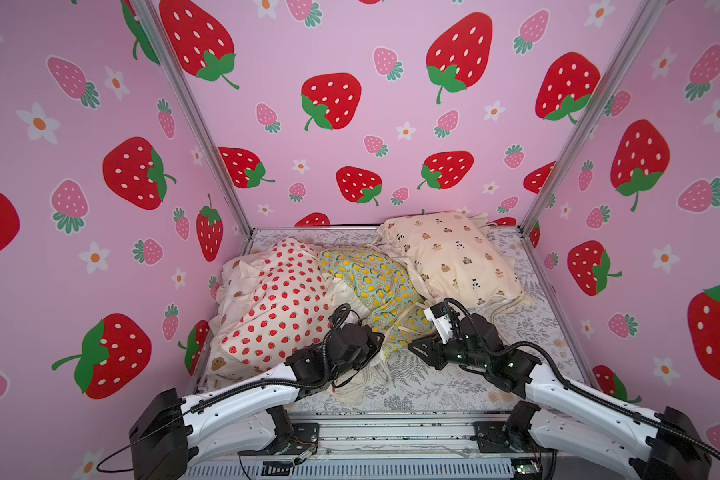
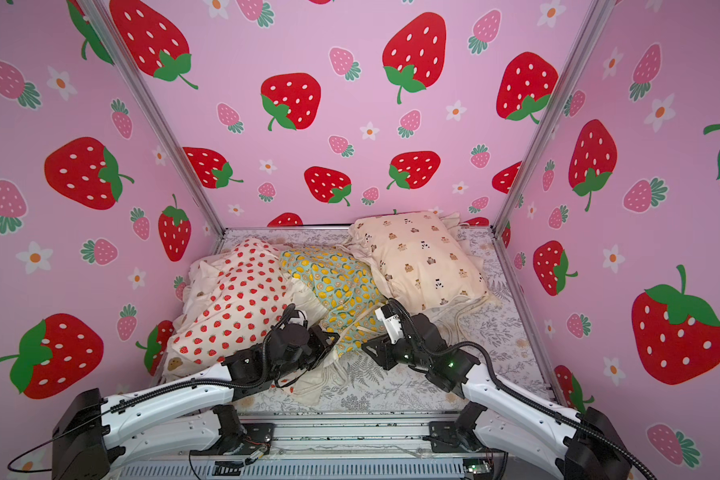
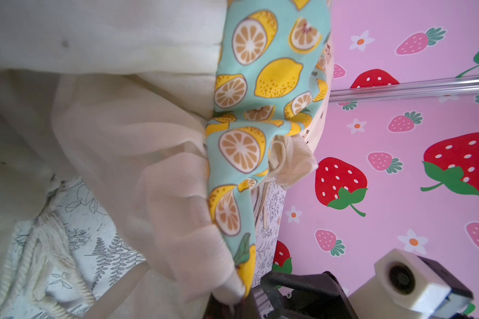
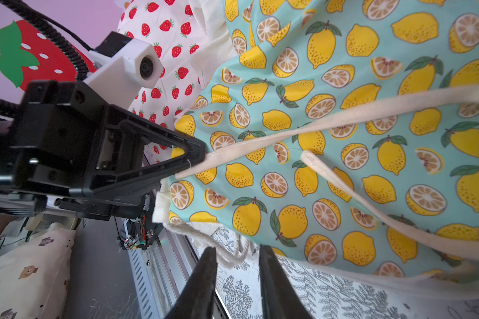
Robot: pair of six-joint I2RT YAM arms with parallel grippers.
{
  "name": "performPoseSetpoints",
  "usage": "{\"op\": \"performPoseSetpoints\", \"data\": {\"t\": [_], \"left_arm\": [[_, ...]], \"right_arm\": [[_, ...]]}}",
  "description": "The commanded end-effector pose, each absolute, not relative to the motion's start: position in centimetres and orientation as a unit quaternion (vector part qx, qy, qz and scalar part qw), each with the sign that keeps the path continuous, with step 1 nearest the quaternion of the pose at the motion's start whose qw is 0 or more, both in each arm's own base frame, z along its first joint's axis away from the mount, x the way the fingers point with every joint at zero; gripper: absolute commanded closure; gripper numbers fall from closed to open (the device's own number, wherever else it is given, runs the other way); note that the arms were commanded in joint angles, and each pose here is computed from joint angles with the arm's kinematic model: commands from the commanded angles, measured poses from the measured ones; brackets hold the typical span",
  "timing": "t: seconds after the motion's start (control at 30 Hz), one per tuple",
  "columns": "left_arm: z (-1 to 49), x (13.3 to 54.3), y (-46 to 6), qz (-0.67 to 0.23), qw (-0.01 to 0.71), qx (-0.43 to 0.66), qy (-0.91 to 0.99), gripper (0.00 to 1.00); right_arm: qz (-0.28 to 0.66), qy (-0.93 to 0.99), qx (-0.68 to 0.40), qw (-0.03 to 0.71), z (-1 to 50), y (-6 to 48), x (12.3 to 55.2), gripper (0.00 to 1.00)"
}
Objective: Zip up pillowcases
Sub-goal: Zip the zipper on the pillowcase.
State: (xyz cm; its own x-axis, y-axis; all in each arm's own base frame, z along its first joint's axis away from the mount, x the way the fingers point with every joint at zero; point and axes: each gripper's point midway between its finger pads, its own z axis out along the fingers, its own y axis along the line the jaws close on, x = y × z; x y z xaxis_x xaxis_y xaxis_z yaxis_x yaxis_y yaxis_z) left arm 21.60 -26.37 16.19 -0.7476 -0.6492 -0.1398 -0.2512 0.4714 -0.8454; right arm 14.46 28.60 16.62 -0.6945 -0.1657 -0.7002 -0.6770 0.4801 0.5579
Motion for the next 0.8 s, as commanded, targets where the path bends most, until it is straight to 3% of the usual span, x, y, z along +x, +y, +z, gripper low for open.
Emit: {"op": "performPoseSetpoints", "data": {"t": [0.0,0.1,0.43,0.77], "left_arm": [[18.1,21.9,-26.7,-0.458,0.219,-0.297,0.809,1.00],[18.2,22.0,-26.7,-0.460,0.214,-0.308,0.805,1.00],[19.1,22.1,-26.8,-0.466,0.211,-0.316,0.799,1.00],[19.3,22.1,-26.9,-0.472,0.208,-0.318,0.795,1.00]], "right_arm": [[0.422,0.810,-0.275,0.301,16.5,28.3,13.1,0.67],[0.398,0.822,-0.279,0.295,15.2,28.2,13.2,0.67],[0.468,0.805,-0.236,0.279,13.1,31.0,13.5,0.65],[0.493,0.792,-0.212,0.292,13.1,32.2,14.6,0.54]]}}
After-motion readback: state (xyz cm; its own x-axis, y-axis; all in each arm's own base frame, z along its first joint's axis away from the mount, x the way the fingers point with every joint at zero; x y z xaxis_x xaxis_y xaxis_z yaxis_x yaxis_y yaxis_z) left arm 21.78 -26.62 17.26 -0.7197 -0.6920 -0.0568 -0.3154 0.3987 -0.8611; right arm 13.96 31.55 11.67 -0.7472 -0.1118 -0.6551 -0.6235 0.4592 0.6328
